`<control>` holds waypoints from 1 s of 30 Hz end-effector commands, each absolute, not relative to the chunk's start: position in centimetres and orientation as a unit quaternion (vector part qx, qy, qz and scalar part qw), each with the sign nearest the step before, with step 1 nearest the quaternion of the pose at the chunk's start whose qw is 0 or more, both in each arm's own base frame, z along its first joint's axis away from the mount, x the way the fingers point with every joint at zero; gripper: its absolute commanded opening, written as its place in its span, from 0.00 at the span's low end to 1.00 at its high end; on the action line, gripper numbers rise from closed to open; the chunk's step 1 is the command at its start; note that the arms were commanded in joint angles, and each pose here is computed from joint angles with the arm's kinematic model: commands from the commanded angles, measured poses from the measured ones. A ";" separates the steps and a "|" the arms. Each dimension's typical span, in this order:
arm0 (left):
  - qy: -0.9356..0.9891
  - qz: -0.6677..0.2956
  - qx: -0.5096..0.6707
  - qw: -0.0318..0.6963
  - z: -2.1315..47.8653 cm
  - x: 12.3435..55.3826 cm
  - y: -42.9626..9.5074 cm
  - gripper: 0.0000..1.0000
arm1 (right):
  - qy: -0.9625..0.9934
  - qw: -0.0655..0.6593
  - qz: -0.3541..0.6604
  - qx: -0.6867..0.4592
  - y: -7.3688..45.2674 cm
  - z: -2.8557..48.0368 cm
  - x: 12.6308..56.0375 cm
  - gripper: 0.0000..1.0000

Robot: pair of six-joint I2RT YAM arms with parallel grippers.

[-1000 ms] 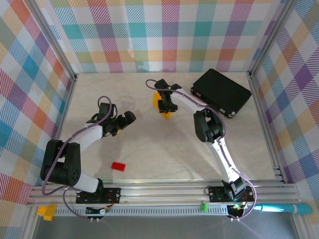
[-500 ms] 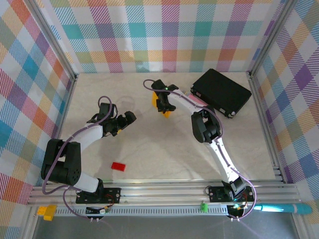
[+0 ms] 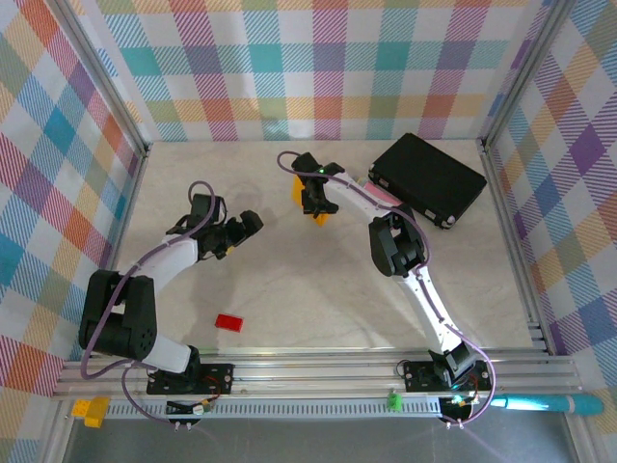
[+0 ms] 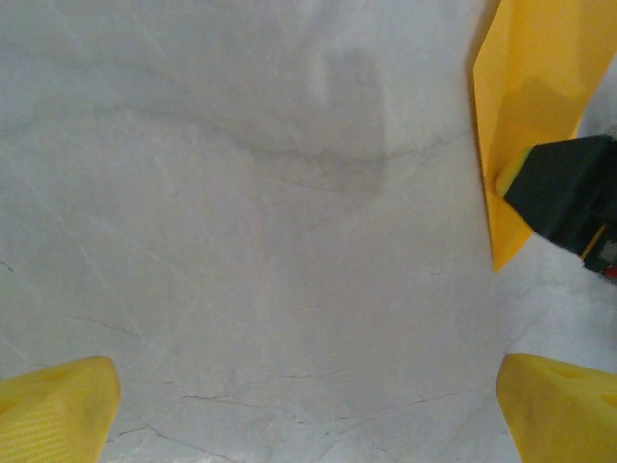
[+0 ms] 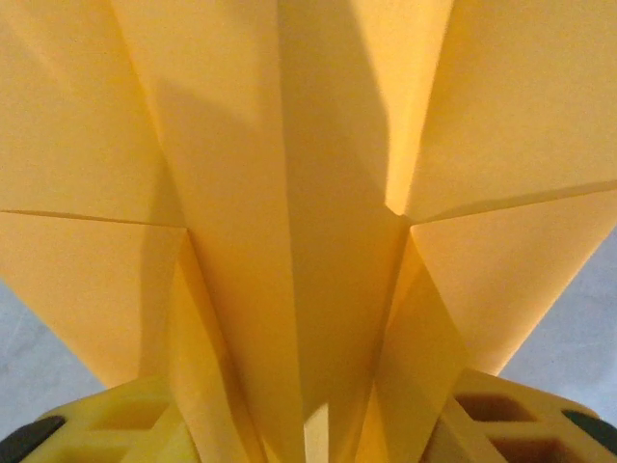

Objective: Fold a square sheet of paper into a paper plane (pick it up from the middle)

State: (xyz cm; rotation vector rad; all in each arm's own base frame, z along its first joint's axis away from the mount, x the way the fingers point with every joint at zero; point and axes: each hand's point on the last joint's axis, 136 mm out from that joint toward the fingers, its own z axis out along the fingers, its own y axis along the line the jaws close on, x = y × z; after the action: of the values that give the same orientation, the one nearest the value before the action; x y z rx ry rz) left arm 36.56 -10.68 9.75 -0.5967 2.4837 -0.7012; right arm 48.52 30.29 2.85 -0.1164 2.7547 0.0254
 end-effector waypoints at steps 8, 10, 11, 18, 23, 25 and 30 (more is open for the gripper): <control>0.877 -0.243 -0.191 0.367 20.8 39.1 -8.6 1.00 | 0.954 0.290 0.054 -0.054 29.4 17.1 48.5 0.60; 0.865 -0.234 -0.196 0.397 22.6 39.2 -7.5 1.00 | 0.948 0.311 0.045 -0.050 28.2 19.1 47.8 0.65; 0.859 -0.231 -0.200 0.410 23.2 39.2 -7.0 1.00 | 0.945 0.321 0.036 -0.046 27.5 19.6 47.5 0.68; 0.805 -0.153 -0.228 0.526 25.6 38.0 -1.9 1.00 | 0.906 0.421 -0.027 0.037 17.7 23.3 43.8 0.99; 0.800 -0.073 -0.248 0.541 22.7 37.3 1.3 1.00 | 0.888 0.440 -0.066 0.119 9.2 22.0 40.4 0.99; 0.801 -0.037 -0.249 0.543 20.8 37.1 2.4 1.00 | 0.874 0.449 -0.109 0.149 5.4 21.1 39.2 0.99; 0.775 0.031 -0.244 0.582 17.7 36.6 4.5 1.00 | 0.847 0.477 -0.176 0.155 -0.1 18.2 37.8 0.99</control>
State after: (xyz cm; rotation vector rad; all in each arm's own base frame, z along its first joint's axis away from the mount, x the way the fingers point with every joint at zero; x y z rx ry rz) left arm 36.23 2.03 16.46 -0.5770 1.9547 -0.0698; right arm 36.81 1.96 16.51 0.3496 2.2303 -0.3761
